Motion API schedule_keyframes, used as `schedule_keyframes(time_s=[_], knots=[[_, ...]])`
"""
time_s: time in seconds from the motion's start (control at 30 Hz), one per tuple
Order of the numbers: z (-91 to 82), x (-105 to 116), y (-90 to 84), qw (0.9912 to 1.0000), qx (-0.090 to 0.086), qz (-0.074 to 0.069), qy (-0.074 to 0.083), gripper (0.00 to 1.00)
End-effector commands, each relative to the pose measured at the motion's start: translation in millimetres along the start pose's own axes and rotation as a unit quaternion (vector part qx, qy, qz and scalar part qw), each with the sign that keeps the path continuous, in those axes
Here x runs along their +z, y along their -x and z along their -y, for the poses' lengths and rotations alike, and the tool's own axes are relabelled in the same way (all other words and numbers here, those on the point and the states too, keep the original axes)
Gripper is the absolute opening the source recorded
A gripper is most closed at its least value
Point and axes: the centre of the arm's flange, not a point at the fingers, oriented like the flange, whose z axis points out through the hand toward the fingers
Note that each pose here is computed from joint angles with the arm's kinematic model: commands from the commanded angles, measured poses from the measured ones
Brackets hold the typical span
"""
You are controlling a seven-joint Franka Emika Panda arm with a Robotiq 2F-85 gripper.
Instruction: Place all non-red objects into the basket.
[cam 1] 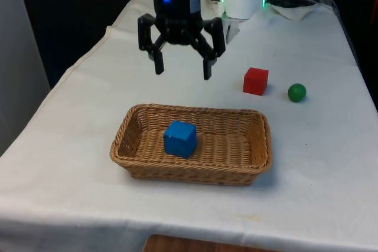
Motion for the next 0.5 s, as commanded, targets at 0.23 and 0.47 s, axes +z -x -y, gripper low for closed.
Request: schedule_keyframes(time_s=[0.23,0.47], knots=[[6.3,-18.2,16.1,0.99986,-0.006,0.015,0.004,1.0],[7.2,-24.3,22.3,0.9996,-0.007,0.027,0.001,1.0]])
